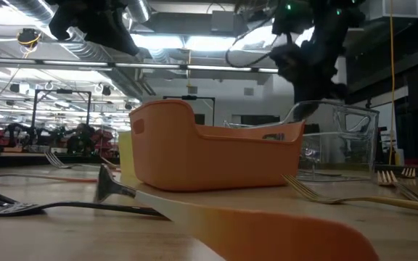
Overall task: Sort silverware by color (type)
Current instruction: Put the black fork into the transparent bin
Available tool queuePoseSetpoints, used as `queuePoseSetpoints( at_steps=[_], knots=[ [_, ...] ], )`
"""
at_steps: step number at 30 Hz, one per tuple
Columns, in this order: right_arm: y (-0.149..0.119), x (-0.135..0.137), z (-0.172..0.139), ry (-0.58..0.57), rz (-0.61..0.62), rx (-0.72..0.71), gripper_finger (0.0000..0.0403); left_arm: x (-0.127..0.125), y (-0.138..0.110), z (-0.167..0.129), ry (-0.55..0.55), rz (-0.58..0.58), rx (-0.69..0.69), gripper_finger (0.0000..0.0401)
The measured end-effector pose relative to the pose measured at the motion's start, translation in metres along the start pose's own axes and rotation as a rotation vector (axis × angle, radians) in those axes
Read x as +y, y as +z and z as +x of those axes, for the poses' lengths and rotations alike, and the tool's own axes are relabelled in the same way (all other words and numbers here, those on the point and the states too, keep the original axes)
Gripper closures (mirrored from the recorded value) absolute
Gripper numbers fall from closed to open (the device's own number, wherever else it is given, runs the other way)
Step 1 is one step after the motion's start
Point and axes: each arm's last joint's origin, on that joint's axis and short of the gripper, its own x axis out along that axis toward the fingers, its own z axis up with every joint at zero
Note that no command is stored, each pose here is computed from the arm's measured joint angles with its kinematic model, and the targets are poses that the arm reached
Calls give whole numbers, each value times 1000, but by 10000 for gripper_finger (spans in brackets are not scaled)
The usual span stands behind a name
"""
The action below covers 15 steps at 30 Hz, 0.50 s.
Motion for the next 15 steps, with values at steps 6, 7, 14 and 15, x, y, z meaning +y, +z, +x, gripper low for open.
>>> queuePoseSetpoints(
  at_steps=[6,7,14,15],
  knots=[
    [-5,-9,22,31,5,-53,403,0,0,0,0,0,0,365],
    [-6,-10,24,29,5,-61,403,0,0,0,0,0,0,365],
    [-12,-21,33,-40,10,-76,403,0,0,0,0,1,0,365],
    [-13,-23,35,-49,10,-74,403,0,0,0,0,1,0,365]
  ],
)
